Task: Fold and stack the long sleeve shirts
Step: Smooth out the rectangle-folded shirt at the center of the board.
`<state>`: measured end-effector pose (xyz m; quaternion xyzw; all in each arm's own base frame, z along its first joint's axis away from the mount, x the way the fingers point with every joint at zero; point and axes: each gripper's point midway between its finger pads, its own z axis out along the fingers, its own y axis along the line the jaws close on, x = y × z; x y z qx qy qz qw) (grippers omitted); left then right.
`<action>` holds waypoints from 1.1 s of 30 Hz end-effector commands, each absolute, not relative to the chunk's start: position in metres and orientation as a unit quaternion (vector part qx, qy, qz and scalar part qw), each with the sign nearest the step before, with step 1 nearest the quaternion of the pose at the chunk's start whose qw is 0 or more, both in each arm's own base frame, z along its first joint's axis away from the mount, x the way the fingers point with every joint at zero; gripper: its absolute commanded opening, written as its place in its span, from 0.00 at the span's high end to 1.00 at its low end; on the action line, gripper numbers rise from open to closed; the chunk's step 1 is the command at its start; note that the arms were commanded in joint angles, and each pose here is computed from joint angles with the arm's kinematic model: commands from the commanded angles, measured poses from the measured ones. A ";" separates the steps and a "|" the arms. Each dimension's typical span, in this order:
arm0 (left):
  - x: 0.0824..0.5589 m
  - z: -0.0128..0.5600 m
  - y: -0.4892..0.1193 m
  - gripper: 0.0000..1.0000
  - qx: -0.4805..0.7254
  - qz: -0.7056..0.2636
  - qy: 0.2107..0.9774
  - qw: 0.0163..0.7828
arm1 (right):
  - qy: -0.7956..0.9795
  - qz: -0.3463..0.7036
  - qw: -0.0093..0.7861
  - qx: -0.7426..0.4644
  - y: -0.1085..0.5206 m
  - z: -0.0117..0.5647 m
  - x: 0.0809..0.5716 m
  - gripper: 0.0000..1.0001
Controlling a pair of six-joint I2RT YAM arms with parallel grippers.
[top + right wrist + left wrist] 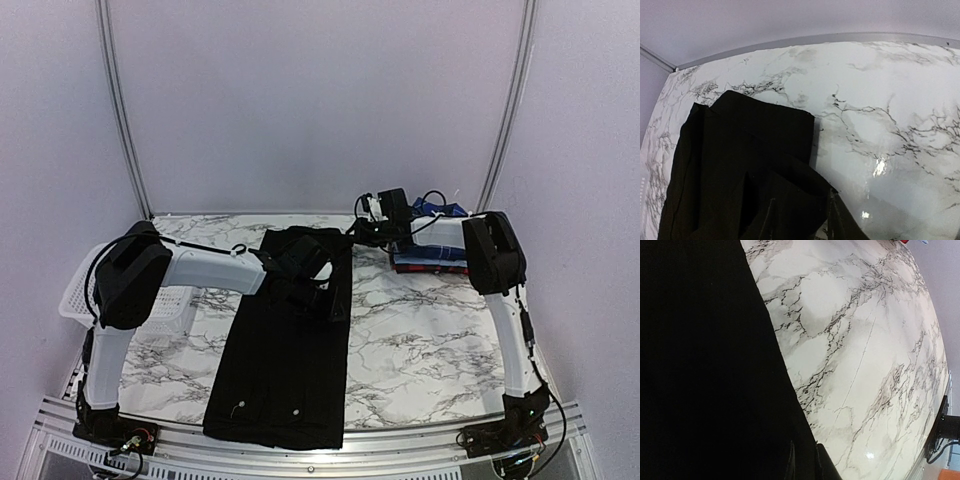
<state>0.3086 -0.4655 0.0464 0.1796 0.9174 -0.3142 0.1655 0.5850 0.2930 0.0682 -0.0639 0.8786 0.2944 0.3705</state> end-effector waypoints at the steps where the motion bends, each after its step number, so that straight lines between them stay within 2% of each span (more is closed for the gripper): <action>1: 0.305 0.040 -0.469 0.84 0.183 -0.319 0.916 0.157 | 0.875 0.310 0.365 -0.071 0.303 0.062 0.592 0.76; 8: 0.303 0.034 -0.469 0.84 0.184 -0.319 0.917 0.150 | 0.877 0.291 0.374 -0.076 0.299 0.069 0.601 0.97; 11: 0.300 0.031 -0.469 0.84 0.186 -0.320 0.918 0.145 | 0.873 0.282 0.390 -0.085 0.301 0.077 0.610 1.00; 27: 0.295 0.014 -0.480 0.84 0.199 -0.330 0.915 0.119 | 0.863 0.250 0.428 -0.100 0.291 0.066 0.646 1.00; 33: 0.293 0.011 -0.480 0.84 0.199 -0.329 0.916 0.116 | 0.850 0.269 0.444 -0.093 0.280 0.073 0.661 0.89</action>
